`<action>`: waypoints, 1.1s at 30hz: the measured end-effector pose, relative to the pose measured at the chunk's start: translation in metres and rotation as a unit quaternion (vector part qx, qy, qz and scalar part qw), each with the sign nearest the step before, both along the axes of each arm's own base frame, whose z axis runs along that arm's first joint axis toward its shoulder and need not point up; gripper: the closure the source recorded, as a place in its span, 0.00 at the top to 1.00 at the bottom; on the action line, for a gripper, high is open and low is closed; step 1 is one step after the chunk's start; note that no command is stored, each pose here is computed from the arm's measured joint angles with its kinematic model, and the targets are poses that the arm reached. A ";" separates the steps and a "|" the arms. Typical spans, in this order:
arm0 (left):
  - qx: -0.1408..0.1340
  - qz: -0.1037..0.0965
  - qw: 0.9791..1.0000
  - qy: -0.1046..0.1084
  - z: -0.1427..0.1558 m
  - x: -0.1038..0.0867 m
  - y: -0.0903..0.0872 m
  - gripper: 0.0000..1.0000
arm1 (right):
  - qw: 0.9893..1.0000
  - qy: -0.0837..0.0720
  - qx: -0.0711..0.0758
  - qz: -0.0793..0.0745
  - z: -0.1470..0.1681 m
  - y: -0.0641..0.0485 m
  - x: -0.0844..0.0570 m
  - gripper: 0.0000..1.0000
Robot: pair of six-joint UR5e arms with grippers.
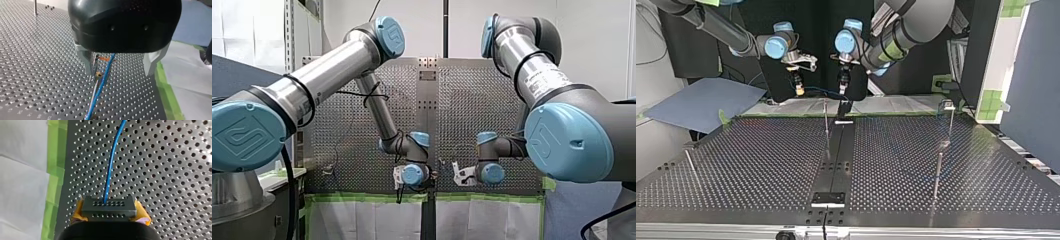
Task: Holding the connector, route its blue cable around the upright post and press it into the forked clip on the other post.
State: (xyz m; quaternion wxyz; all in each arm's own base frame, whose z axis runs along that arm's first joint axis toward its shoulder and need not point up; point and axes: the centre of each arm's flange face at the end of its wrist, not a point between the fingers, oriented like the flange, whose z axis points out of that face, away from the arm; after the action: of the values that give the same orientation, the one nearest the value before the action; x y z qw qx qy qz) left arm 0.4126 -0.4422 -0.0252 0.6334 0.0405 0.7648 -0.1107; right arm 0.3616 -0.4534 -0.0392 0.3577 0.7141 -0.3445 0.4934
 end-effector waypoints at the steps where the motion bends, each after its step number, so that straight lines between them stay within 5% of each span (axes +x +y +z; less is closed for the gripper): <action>1: 0.001 0.001 1.000 -0.002 0.001 0.002 0.000 0.98 | 1.000 0.000 0.000 0.001 -0.001 0.000 0.000 0.02; 24: 0.044 -0.008 0.999 0.015 -0.001 0.000 0.002 0.98 | 0.999 -0.013 -0.019 0.049 -0.005 0.002 -0.006 0.02; 33: 0.061 -0.011 0.998 0.010 -0.001 -0.001 0.001 0.98 | 0.996 -0.011 -0.021 0.081 -0.007 0.004 -0.010 0.02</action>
State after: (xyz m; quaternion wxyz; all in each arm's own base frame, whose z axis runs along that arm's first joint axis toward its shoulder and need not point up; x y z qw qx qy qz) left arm 0.4114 -0.4408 -0.0265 0.6206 0.0869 0.7760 -0.0713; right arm 0.3516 -0.4498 -0.0459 0.3276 0.7266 -0.2787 0.5358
